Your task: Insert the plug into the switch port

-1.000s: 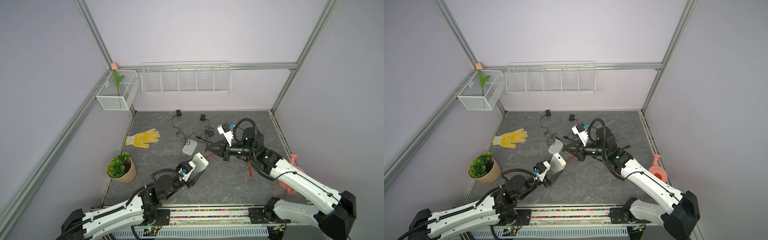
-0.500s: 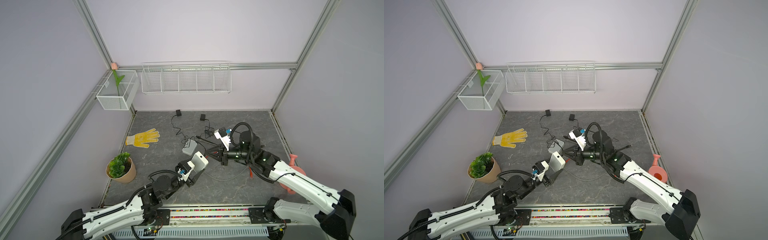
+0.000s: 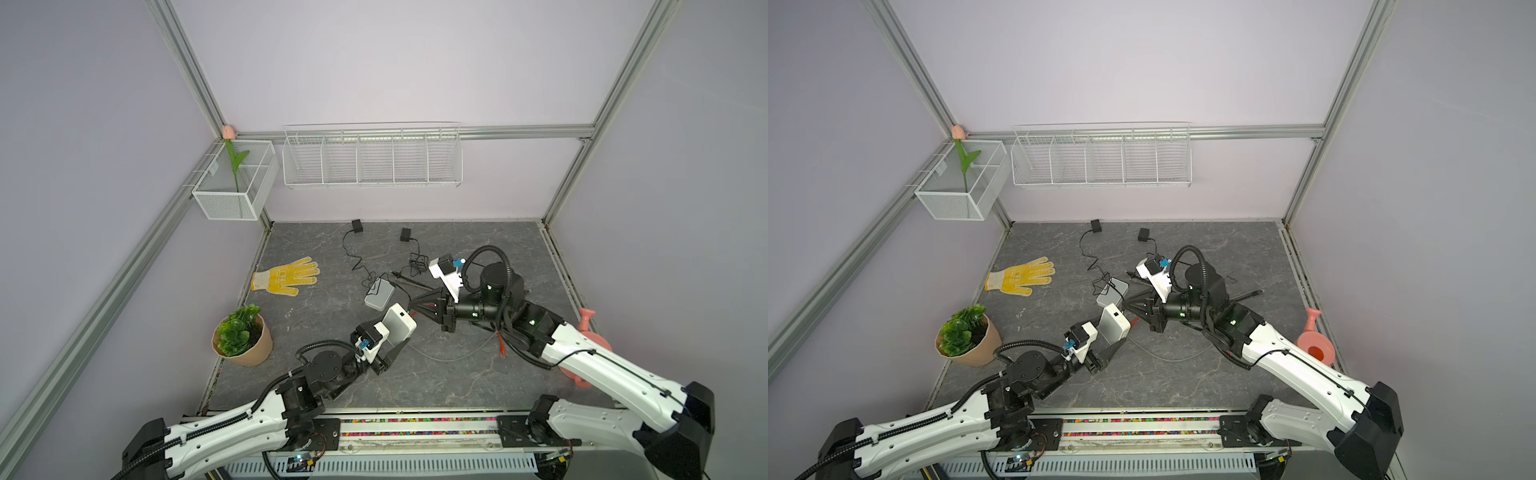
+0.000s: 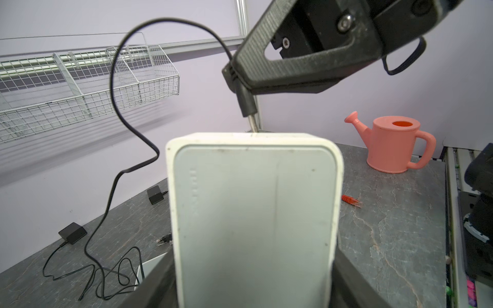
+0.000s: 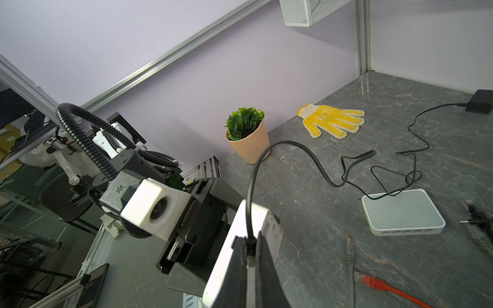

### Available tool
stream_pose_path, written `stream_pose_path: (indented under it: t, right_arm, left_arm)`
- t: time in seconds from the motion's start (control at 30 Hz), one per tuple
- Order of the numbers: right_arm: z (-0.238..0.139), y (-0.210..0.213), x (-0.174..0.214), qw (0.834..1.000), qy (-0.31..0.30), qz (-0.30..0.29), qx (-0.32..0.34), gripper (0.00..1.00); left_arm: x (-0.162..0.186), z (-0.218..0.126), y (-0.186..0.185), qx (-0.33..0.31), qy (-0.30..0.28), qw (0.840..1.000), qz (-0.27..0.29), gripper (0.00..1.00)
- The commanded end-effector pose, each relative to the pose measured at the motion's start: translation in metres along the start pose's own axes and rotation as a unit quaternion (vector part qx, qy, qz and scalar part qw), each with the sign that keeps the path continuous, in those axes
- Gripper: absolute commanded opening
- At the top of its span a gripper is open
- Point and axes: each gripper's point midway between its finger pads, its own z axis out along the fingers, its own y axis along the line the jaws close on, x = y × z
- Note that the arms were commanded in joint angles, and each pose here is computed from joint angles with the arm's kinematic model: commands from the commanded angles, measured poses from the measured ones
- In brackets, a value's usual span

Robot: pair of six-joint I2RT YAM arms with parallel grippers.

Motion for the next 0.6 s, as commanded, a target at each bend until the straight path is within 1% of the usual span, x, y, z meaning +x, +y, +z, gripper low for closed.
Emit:
stream_pose_path:
  t: [0.0, 0.37, 0.57]
  right_arm:
    - [0.002, 0.014, -0.012, 0.999, -0.011, -0.028, -0.016, 0.07]
    - [0.007, 0.006, -0.007, 1.0, -0.005, -0.029, 0.0, 0.07]
    - [0.013, 0.003, -0.005, 1.0, -0.001, -0.024, -0.002, 0.07]
  left_arm:
    - [0.0, 0.0, -0.003, 0.006, -0.001, 1.0, -0.003, 0.0]
    - [-0.001, -0.005, 0.0, 0.0, -0.004, 1.0, -0.008, 0.0]
    - [0.001, -0.004, 0.0, -0.001, 0.0, 1.0, -0.01, 0.0]
